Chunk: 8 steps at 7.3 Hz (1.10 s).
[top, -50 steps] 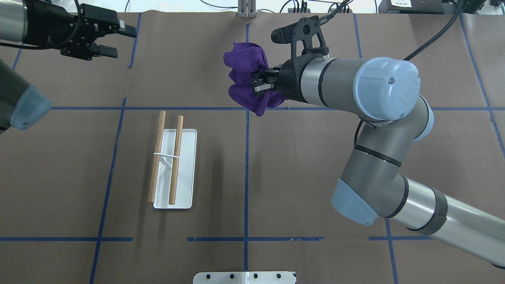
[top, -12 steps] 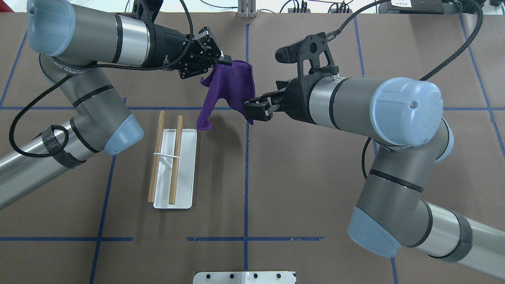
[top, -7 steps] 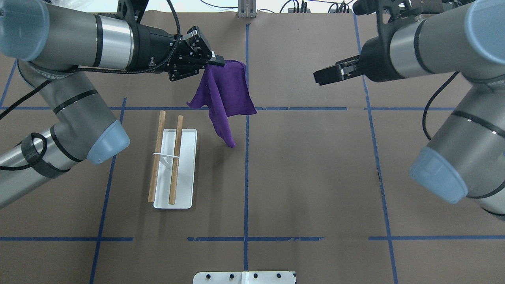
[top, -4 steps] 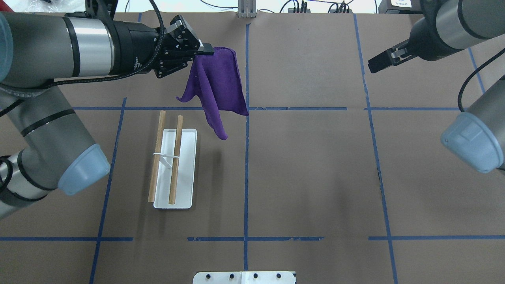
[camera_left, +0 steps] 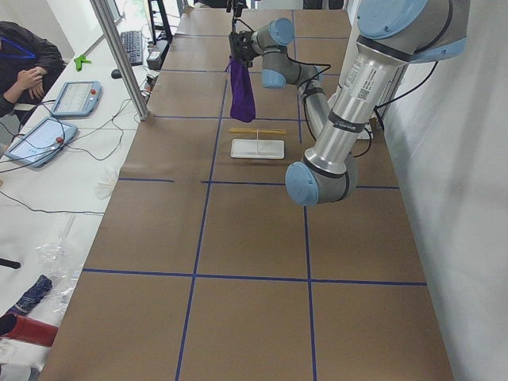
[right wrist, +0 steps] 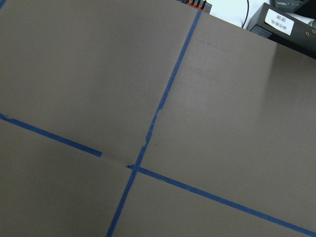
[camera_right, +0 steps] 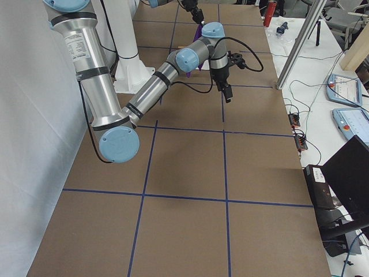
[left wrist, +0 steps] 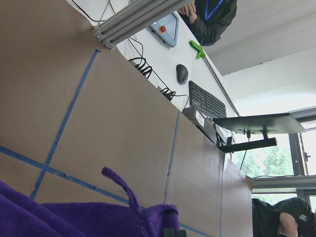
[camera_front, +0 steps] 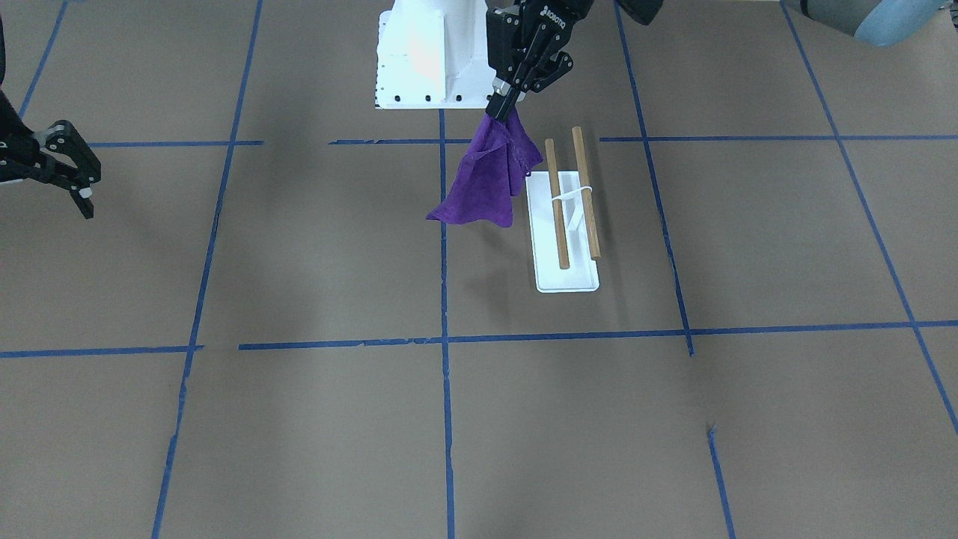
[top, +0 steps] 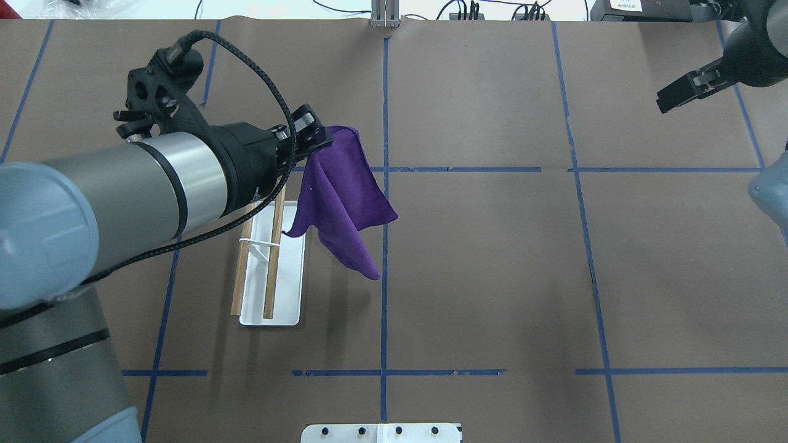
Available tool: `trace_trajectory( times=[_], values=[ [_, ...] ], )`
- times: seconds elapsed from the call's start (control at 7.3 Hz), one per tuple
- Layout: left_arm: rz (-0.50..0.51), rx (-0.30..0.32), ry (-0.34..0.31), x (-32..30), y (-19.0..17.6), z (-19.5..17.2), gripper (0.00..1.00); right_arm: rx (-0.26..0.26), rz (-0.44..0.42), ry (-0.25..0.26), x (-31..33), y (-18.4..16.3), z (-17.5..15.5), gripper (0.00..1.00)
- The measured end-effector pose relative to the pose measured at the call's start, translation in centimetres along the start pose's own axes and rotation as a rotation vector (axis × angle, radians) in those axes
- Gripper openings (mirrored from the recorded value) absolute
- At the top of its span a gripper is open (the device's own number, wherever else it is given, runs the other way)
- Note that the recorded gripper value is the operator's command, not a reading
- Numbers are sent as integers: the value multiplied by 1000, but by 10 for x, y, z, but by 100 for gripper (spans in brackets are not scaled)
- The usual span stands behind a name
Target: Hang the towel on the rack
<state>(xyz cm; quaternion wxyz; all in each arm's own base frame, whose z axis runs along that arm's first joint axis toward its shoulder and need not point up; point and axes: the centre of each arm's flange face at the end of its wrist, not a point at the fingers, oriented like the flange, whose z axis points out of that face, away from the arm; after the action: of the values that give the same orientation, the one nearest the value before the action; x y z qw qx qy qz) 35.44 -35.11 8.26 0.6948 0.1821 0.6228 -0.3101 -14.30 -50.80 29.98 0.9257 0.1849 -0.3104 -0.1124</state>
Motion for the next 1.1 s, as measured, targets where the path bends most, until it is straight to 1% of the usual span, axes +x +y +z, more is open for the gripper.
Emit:
trace_trajectory(
  times=[0.14, 0.27, 0.55, 0.82, 1.1],
  values=[
    [35, 36, -49, -5, 7, 0, 0, -29, 6, 5, 20, 9, 5, 100],
    [71, 59, -103, -11, 9, 0, 0, -55, 13, 6, 37, 15, 8, 100],
    [110, 87, -190, -36, 1, -6, 0, -82, 21, 7, 55, 18, 12, 100],
    [130, 103, -254, -72, -14, -27, 0, -89, 23, 2, 59, 17, 13, 100],
    [146, 123, -315, -100, -25, -30, 0, -85, 24, -3, 60, 16, 11, 100]
  ],
)
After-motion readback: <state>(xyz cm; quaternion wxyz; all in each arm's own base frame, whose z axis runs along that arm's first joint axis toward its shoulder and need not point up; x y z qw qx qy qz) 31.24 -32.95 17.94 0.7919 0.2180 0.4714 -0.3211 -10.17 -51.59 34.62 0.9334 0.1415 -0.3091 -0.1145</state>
